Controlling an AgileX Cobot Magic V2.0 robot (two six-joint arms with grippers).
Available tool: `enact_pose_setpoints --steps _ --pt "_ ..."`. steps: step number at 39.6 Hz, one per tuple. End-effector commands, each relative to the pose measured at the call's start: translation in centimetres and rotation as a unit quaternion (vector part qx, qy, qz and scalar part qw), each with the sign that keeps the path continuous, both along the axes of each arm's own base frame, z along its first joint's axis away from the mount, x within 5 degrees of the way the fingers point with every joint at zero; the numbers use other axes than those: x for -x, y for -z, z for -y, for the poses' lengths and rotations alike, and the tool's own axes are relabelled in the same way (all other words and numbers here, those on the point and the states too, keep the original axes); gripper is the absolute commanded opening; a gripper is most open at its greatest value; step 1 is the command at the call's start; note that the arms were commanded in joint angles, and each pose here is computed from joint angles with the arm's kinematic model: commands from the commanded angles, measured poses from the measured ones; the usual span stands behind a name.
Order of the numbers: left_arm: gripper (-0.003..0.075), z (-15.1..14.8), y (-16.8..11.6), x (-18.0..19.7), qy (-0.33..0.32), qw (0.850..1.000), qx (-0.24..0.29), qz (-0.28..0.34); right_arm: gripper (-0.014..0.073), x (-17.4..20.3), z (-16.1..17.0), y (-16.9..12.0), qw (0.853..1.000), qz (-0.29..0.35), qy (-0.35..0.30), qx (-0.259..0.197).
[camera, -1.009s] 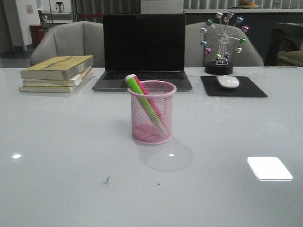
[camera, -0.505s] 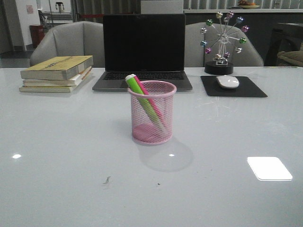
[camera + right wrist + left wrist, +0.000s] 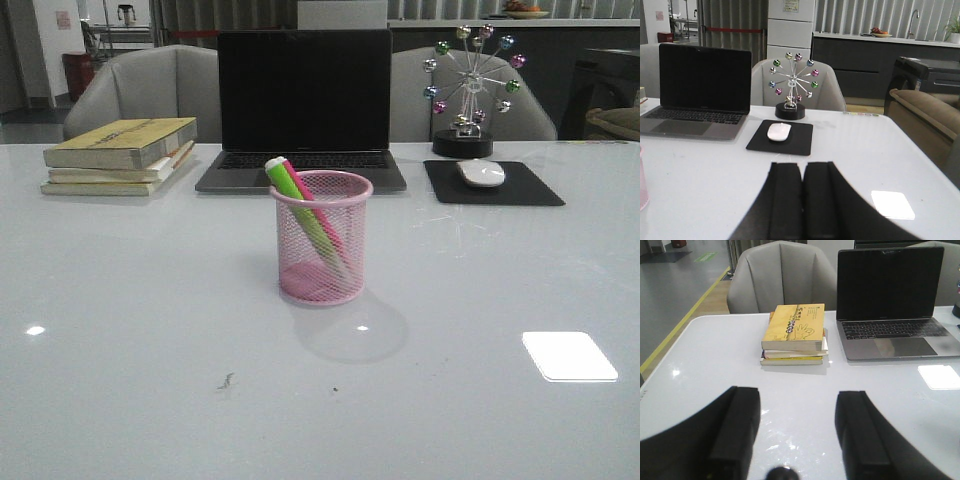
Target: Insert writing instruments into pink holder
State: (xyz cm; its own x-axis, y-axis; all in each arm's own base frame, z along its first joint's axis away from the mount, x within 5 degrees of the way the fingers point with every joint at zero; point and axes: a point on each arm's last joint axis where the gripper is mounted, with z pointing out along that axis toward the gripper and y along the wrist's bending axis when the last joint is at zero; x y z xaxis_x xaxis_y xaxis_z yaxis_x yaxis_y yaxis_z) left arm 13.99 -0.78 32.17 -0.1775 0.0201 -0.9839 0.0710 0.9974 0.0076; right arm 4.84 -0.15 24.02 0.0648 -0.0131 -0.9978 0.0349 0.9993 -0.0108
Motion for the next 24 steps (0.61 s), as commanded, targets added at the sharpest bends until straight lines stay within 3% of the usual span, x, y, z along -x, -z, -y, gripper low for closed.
enact_pose_setpoints --steps 1,11,24 --pt "0.0403 -0.2 -1.8 -0.1 -0.011 0.998 0.004 0.055 0.0050 0.2 0.0 -0.5 0.999 0.052 0.002 0.004" --pt "0.0403 -0.2 -1.8 -0.1 -0.011 0.998 0.004 0.055 0.0050 -0.6 0.0 3.1 0.999 0.038 -0.007 -0.018" --pt "0.0403 -0.2 -1.7 -0.1 -0.011 0.998 0.004 0.054 0.0050 -0.7 0.0 3.9 1.000 -0.008 -0.007 -0.020"
